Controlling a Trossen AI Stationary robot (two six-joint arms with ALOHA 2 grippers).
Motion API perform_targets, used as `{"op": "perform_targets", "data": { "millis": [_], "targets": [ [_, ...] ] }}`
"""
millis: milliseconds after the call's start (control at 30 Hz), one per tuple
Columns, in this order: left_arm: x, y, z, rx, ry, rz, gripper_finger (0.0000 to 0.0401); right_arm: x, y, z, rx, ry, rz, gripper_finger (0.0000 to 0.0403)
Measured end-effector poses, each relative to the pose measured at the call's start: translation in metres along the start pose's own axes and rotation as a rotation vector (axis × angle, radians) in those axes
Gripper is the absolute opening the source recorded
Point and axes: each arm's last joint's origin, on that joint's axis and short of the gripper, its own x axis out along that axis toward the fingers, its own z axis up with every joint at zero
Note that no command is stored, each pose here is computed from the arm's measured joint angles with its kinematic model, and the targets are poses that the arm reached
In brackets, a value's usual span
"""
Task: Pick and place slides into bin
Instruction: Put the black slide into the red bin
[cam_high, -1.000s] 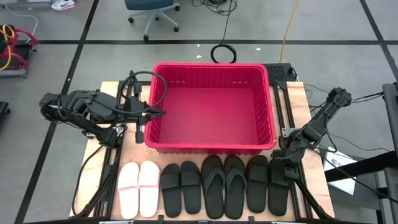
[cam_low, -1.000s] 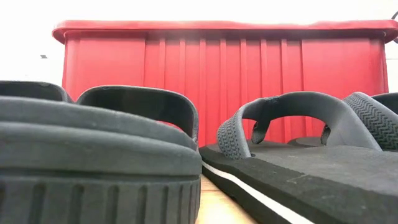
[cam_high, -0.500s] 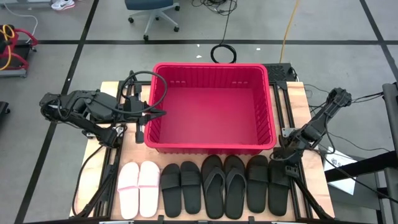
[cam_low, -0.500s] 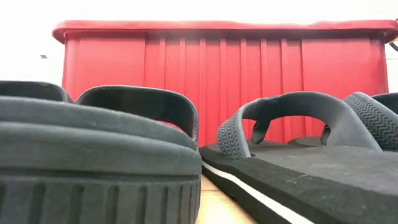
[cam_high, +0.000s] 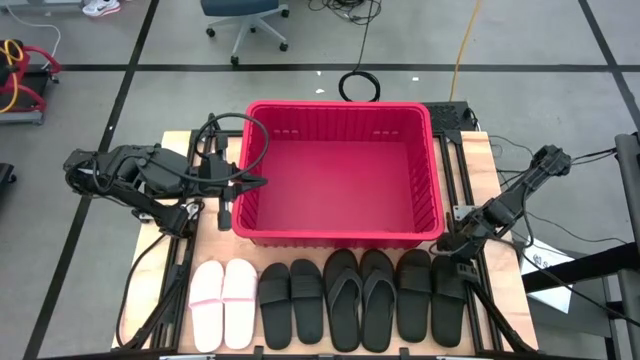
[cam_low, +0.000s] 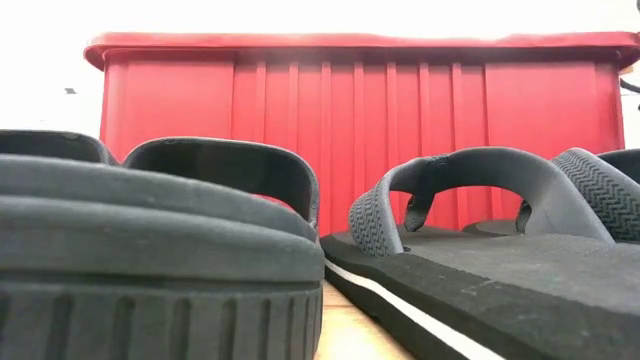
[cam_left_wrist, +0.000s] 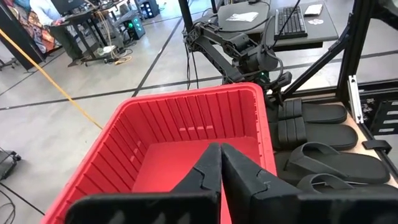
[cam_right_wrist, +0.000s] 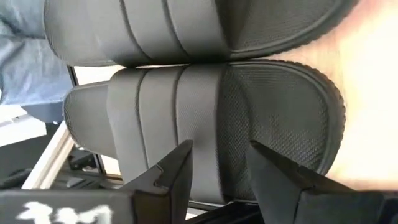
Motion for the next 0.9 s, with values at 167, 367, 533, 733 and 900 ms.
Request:
{"op": "perform_targets", "data": {
  "millis": [167, 367, 533, 733, 900],
  "targets": [
    [0.0, 0.0, 0.0, -0.001, -0.001, -0.01, 0.0002, 0.013, -0.008, -0.002, -0.003, 0.049, 0.031, 0.0137],
    [0.0, 0.0, 0.0, -0.001, 0.0, -0.01, 0.001, 0.033, -0.005, 0.002, -0.058, 0.086, 0.265, 0.0136],
    [0.0, 0.0, 0.0, -0.001, -0.001, -0.011, 0.0002, 0.034, -0.002, 0.003, -0.039, 0.092, 0.321, 0.0136],
    [0.0, 0.0, 0.0, -0.001, 0.0, -0.012, 0.0011, 0.034, -0.002, 0.004, -0.028, 0.09, 0.332, 0.0138],
    [0.0, 0.0, 0.0, -0.013, 0.0, -0.012, 0.0005, 0.034, -0.001, 0.003, -0.041, 0.099, 0.341, 0.0131]
  ]
}}
